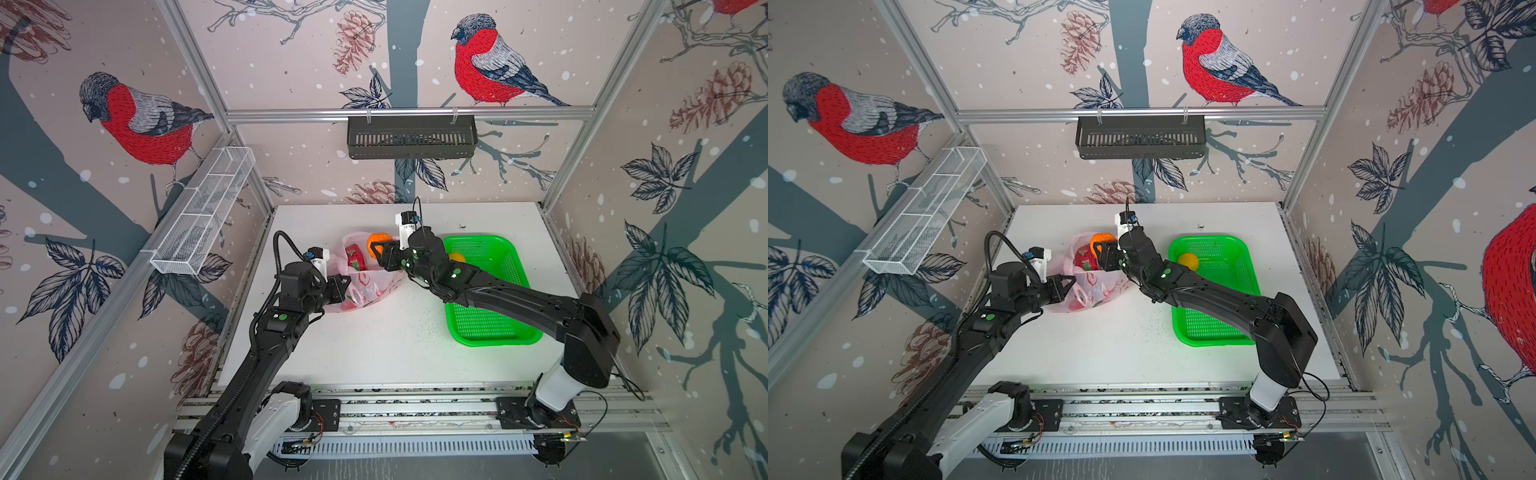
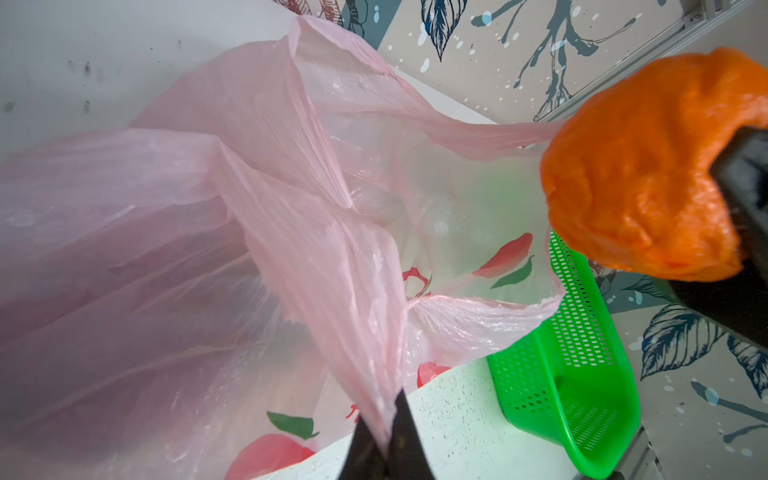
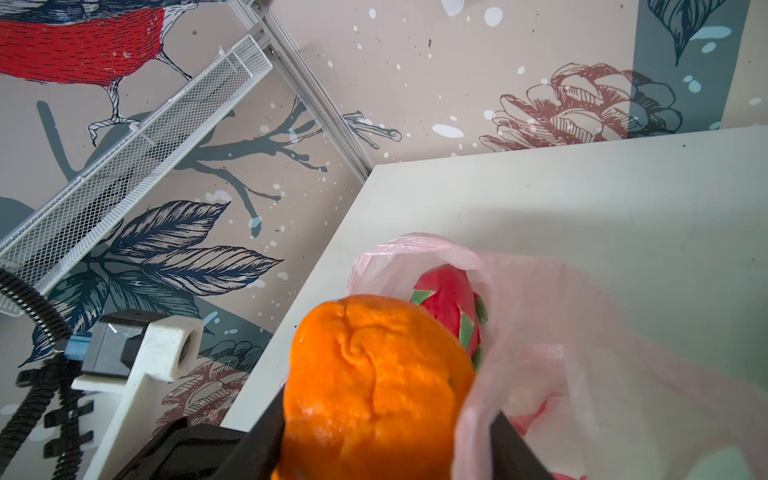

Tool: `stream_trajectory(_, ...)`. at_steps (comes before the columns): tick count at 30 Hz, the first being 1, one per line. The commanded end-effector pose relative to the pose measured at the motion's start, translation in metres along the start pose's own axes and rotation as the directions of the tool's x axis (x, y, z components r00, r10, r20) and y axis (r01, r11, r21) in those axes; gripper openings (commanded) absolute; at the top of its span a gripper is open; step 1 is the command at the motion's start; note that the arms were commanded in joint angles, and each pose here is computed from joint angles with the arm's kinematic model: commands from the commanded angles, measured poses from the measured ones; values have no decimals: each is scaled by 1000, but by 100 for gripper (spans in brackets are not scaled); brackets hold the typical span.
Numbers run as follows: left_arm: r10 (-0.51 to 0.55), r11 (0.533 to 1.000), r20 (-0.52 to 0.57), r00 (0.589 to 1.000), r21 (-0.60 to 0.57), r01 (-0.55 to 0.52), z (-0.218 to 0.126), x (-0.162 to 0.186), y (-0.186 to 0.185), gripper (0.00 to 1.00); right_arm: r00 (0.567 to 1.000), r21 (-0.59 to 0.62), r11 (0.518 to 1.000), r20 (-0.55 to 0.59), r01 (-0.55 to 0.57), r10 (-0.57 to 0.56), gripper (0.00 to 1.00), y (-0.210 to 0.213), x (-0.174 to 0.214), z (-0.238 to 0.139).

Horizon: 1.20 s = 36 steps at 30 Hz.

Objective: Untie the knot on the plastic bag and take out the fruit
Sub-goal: 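Lift the orange out of the bag and carry it over the green basket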

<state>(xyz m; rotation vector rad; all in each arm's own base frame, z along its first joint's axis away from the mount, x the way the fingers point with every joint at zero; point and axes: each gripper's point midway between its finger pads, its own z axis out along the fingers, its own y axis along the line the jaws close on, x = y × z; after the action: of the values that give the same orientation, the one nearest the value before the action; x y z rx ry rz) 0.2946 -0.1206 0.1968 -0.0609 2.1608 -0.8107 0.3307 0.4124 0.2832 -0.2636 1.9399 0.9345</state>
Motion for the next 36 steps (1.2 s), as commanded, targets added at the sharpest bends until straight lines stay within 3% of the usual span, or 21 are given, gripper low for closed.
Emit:
stream_trajectory(1, 33, 999, 15, 999, -14, -33, -3, -6, 0, 0, 1000, 22, 1000, 20, 21, -21, 27, -6, -9, -8)
stream_trajectory(24, 58, 997, 32, 998, -42, -57, -12, -17, 1, 0, 981, 184, 983, 189, 6, -41, 27, -67, -75, -82)
stream_trajectory(36, 77, 996, 36, 996, -46, -75, -16, -22, 1, 0, 979, 406, 913, 196, -37, -48, 27, -146, -66, -122)
